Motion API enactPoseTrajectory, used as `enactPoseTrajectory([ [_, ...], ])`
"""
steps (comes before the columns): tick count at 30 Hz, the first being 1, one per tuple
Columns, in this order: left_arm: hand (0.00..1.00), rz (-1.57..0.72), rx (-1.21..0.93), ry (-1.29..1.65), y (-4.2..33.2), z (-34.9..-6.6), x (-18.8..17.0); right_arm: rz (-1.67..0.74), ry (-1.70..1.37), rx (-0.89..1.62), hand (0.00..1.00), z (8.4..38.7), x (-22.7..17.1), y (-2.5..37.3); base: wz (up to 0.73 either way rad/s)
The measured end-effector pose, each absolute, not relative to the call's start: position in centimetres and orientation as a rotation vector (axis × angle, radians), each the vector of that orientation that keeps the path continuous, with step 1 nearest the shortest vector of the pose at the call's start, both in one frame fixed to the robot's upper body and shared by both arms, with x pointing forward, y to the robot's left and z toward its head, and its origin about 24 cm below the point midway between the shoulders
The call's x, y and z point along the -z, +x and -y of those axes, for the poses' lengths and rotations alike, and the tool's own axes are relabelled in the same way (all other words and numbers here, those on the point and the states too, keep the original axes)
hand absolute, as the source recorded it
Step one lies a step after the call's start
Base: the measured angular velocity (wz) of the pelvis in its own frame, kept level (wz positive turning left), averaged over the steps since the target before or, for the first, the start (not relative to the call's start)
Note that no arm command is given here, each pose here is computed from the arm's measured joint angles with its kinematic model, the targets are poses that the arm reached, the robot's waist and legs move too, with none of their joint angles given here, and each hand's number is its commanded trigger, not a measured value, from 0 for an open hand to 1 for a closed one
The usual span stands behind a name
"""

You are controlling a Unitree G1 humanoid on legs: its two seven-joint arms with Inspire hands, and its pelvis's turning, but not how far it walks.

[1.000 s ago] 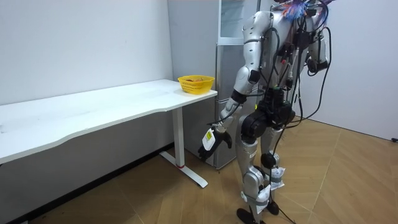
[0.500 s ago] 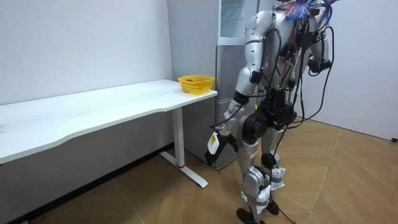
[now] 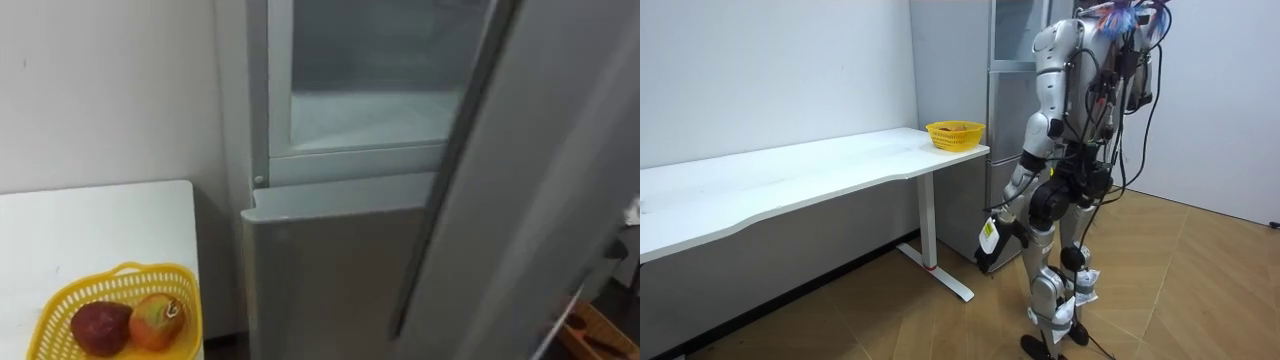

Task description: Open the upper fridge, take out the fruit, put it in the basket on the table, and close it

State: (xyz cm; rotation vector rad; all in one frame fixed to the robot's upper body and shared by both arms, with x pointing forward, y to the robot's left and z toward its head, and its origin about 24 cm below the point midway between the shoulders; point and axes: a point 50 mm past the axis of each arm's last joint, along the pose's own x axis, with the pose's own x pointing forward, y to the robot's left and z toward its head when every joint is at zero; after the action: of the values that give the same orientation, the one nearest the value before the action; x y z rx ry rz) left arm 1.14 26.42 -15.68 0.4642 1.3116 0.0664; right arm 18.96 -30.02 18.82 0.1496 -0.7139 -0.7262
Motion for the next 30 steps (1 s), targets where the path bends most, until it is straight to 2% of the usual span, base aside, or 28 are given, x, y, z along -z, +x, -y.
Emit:
enactPoseTrajectory([
  [16, 0.00, -1.304, -0.060, 0.491, 1.9, -26.4, 15.7, 0.724, 0.117, 0.621, 0.00, 29.3, -19.2, 20.8, 0.10],
  [23, 0.00, -1.324, -0.065, 0.494, 1.3, -26.4, 15.7, 0.629, 0.115, 0.596, 0.00, 29.8, -17.7, 22.8, 0.01],
  [30, 0.00, -1.336, -0.046, 0.485, 1.2, -26.2, 15.8, 0.484, 0.072, 0.455, 0.00, 28.6, -15.3, 24.5, 0.03],
])
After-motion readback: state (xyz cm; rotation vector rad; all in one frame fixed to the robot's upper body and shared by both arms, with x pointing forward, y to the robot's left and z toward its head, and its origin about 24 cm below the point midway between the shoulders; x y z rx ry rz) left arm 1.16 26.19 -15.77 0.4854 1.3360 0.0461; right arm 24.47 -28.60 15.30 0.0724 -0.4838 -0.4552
